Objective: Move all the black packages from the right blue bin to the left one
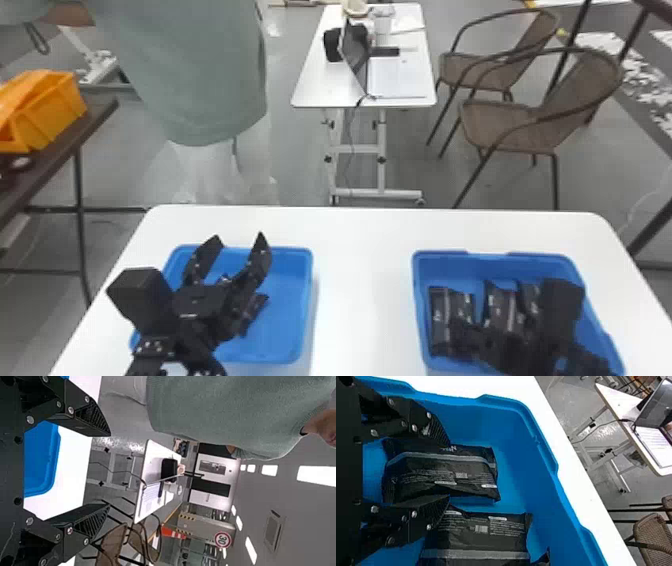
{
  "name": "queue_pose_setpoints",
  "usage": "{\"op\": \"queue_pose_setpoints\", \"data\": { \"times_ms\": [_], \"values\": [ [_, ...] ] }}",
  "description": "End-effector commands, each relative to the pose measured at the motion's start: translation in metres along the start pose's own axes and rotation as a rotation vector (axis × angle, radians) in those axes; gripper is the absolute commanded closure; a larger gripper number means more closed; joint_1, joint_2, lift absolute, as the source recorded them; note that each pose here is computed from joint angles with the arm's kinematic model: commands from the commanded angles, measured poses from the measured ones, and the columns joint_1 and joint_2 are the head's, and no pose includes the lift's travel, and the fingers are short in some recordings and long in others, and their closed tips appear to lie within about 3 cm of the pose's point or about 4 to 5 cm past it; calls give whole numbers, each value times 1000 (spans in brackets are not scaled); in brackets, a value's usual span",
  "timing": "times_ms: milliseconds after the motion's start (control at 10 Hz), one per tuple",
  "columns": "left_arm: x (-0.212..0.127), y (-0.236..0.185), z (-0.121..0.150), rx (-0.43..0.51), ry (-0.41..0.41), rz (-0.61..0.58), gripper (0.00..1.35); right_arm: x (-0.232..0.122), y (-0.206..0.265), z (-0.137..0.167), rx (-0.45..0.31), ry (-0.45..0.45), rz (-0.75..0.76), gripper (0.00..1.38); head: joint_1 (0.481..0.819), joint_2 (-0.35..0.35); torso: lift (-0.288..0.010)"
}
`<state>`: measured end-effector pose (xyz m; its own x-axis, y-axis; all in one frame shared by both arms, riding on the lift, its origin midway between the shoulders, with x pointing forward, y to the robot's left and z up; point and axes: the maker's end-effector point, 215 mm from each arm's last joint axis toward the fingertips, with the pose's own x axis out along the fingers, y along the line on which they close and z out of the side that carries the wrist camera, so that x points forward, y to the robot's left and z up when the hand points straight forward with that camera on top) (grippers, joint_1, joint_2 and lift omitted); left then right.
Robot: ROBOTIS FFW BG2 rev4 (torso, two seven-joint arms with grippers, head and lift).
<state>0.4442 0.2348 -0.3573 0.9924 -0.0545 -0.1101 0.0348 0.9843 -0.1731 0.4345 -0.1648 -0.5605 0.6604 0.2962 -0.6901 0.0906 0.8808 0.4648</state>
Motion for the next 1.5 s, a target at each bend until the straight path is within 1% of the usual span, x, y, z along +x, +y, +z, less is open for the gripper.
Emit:
{"op": "queue_pose_setpoints", "data": {
  "times_ms": [0,100,200,500,700,800,1000,1100,1300,1400],
  "values": [
    [0,0,0,-1,-4,1,424,-1,1,-1,9,8,10,903,695,90,-42],
    [0,0,0,-5,-6,0,424,-1,3,-2,15,17,19,958,695,90,-42],
    [0,0,0,-6,-9,0,424,-1,3,-4,22,24,17,1276,695,91,-42],
    [-1,-1,2,-11,-15,-1,424,-13,15,3,45,2,50,1282,695,96,-42],
    [2,-2,5,-12,-23,-2,424,-37,32,20,42,-31,92,1282,695,99,-42],
    [2,-2,7,-13,-29,-2,424,-53,41,35,37,-49,119,1283,695,101,-42],
    [4,-2,10,-20,-36,3,420,-84,68,69,10,-82,206,1282,695,99,-42],
    [6,-1,11,-35,-34,3,420,-94,91,85,-6,-89,274,1283,695,98,-42],
    [14,-1,12,-104,-23,-8,418,-94,144,106,-70,-87,425,1283,695,116,-42],
    [20,-5,17,-161,-28,-23,418,-87,167,113,-106,-91,495,1283,695,141,-42]
  ]
}}
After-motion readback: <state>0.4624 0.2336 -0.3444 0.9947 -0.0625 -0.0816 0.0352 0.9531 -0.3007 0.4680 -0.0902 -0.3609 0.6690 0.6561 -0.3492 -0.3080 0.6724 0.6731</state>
